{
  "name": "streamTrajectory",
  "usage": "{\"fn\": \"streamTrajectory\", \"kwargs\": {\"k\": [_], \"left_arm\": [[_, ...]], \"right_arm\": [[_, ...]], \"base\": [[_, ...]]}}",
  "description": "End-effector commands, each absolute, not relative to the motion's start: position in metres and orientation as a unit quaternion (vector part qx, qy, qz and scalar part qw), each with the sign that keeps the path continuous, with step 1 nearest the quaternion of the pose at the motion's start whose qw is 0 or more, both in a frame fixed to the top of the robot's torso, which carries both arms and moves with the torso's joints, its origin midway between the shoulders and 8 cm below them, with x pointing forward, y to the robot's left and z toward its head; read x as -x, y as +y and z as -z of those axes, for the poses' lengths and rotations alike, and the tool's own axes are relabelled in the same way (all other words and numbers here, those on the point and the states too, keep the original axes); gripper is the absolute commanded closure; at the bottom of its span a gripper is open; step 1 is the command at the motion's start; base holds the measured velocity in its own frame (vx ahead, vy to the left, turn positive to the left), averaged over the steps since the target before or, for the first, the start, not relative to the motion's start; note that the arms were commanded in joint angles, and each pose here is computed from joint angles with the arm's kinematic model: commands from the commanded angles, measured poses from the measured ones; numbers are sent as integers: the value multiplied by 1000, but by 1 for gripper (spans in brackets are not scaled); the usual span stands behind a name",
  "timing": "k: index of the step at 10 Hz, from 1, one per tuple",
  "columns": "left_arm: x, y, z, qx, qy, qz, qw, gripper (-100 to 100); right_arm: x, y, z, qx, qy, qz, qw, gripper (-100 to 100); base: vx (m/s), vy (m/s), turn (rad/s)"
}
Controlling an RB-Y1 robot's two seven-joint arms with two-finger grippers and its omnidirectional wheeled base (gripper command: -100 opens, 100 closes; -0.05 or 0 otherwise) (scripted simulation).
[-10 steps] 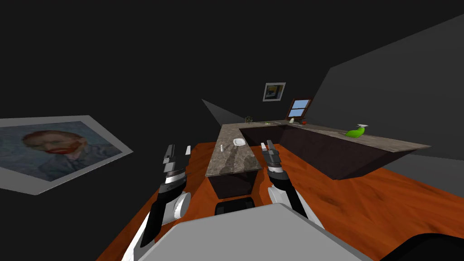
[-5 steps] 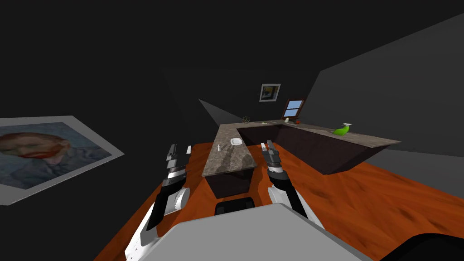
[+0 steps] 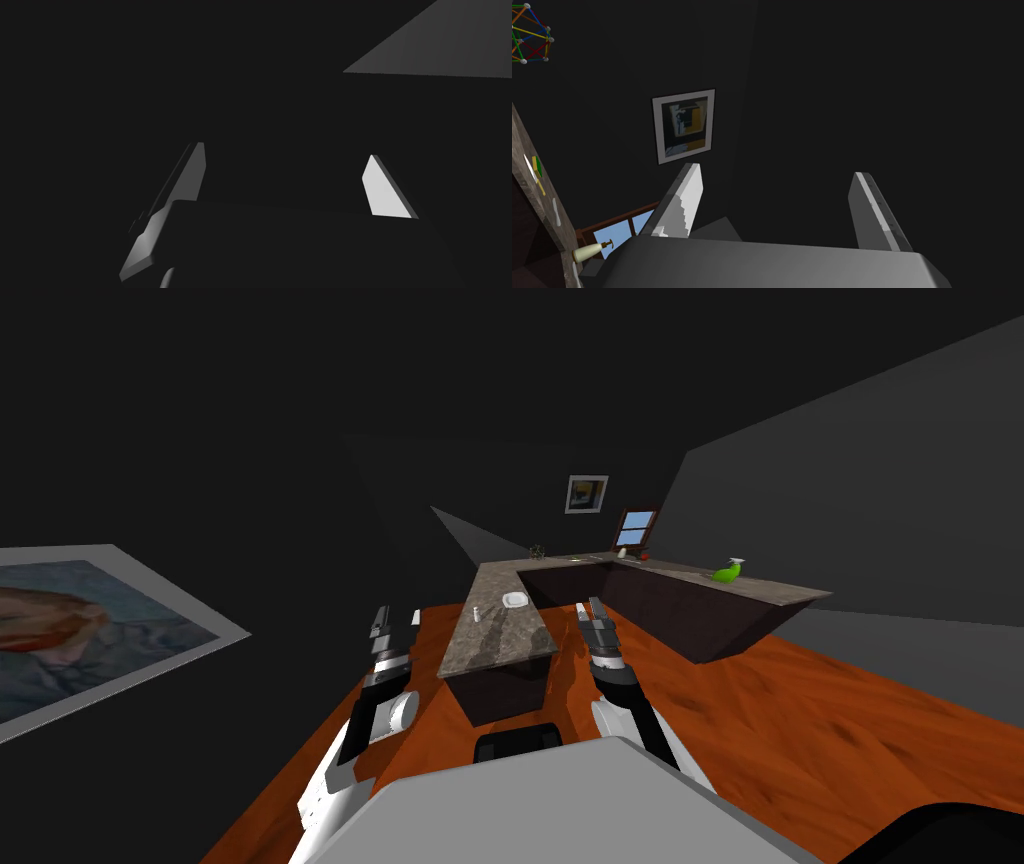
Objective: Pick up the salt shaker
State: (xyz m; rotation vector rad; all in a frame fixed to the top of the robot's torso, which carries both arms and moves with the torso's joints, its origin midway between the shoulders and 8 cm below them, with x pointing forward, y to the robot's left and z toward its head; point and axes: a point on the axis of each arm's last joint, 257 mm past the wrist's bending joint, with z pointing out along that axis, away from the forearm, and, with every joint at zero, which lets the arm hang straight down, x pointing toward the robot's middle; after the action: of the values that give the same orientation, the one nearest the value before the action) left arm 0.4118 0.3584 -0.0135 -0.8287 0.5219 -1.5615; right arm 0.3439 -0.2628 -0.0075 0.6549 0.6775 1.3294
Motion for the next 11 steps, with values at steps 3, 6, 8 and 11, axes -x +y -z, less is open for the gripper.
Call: {"fn": "streamTrajectory", "kwargs": {"k": [3, 6, 8, 11], "left_arm": [[-433, 387, 26, 391, 201, 681, 585, -100], [-443, 399, 35, 407, 190, 682, 577, -100], [-452, 410, 42, 422, 176, 684, 568, -100], [-468, 431, 50, 446, 144, 692, 549, -100]], "right_arm": [[-344, -263, 7, -292, 303, -594, 686, 0], [-344, -263, 8, -292, 303, -594, 686, 0], [-344, -263, 7, -292, 303, -594, 686, 0], [-344, -263, 8, -292, 303, -593, 686, 0]], "base": [[-33, -61, -81], [-15, -38, -56], [-15, -49, -69], [-13, -49, -78]]}}
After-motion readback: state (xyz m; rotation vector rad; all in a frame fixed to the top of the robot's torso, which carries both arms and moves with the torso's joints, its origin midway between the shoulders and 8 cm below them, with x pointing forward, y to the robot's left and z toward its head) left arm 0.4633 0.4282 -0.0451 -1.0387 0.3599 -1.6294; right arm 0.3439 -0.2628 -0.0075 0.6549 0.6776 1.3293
